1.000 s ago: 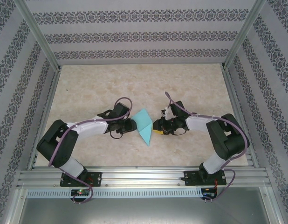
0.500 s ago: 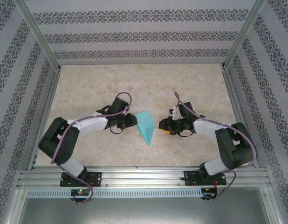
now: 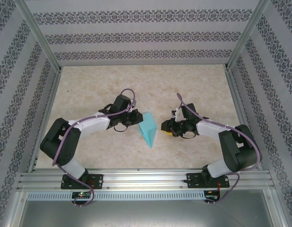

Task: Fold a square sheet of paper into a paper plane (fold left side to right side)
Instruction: Fold the wing for the fifth time at the center of the table.

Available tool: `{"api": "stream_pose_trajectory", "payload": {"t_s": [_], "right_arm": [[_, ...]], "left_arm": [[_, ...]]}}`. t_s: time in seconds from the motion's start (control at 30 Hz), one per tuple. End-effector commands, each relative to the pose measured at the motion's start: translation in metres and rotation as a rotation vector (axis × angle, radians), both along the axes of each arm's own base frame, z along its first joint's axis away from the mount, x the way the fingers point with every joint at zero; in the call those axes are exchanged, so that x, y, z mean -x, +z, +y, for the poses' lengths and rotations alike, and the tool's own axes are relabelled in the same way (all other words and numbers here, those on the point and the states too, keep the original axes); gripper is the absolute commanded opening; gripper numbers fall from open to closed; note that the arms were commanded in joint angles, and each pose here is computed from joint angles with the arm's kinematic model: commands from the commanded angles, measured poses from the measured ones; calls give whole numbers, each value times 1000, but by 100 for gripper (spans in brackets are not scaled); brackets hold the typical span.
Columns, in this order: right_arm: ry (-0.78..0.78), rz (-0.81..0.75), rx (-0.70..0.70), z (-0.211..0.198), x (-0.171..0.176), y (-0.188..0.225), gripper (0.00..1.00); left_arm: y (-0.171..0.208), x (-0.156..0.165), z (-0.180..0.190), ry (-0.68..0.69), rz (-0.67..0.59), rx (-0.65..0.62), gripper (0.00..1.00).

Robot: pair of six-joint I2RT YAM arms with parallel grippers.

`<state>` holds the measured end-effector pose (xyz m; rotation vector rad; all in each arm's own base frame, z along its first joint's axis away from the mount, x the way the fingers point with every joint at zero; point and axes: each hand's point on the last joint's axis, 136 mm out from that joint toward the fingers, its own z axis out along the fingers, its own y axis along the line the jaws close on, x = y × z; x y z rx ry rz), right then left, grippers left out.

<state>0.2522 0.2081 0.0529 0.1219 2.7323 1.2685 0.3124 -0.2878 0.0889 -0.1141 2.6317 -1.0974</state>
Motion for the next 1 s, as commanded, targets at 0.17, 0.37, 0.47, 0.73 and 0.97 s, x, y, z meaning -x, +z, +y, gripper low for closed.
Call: {"api": "stream_pose_trajectory", "payload": {"t_s": [0.17,0.37,0.47,0.73,0.97], "right_arm": [[27,6,-2,7,7,-7,44],[53,10,38,17,13,-12,44],[70,6,61,24,15,-14,44],[102,2,98,41,18,-19,44],[132,-7,126,54,15,-19,42]], "left_arm": [[-35,-11,10,25,27,-89,12],[-57,-6,18,35,57,-138,11],[-64,-5,21,40,69,-145,11],[-81,1,28,54,100,-167,10],[-85,2,29,57,107,-160,10]]}}
